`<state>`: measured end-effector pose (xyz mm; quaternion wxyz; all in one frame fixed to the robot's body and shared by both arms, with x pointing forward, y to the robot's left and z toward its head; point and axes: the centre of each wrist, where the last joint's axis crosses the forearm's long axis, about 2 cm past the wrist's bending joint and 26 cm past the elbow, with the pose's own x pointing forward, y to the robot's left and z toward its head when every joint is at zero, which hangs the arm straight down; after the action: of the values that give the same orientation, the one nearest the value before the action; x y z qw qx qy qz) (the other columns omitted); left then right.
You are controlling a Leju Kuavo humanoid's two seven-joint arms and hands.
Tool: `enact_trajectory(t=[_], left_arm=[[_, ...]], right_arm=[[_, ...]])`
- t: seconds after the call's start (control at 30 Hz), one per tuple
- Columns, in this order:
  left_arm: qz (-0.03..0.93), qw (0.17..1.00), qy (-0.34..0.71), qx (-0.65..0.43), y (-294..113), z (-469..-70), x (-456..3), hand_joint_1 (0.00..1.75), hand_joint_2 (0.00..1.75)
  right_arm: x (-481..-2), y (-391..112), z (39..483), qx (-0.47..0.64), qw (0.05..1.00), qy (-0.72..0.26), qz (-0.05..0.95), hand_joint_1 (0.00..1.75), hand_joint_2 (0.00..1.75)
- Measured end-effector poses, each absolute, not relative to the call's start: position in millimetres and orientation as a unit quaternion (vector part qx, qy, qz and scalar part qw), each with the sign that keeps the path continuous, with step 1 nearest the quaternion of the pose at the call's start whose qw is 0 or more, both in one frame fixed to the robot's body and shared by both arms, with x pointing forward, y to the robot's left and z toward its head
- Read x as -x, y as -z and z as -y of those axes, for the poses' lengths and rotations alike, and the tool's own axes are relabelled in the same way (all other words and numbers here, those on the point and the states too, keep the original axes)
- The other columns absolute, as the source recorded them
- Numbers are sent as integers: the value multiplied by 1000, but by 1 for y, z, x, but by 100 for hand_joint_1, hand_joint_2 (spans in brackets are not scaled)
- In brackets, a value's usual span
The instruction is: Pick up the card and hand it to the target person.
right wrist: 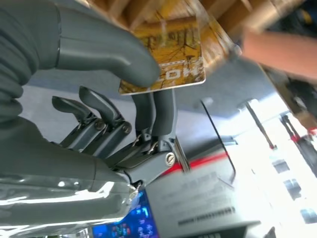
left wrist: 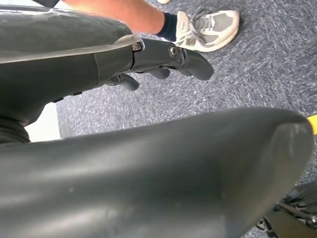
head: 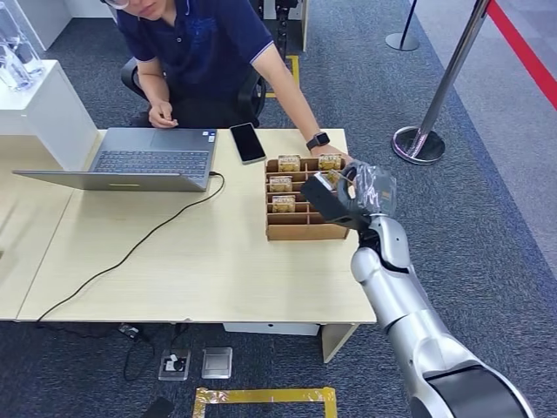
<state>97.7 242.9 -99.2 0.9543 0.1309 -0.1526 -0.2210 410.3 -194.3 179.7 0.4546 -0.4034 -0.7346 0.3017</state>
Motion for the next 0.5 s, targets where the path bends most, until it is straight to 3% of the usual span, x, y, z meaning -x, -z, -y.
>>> enact_trajectory(t=[0.2, 0.5], left_arm=[[152, 956, 211, -136, 99, -244, -99, 0, 0], [163, 952, 219, -140, 96, -244, -111, 0, 0]], right_arm=[[-421, -250, 204, 407, 373, -222, 803, 175, 175], [-433, -280, 193, 423, 289, -162, 844, 175, 175]])
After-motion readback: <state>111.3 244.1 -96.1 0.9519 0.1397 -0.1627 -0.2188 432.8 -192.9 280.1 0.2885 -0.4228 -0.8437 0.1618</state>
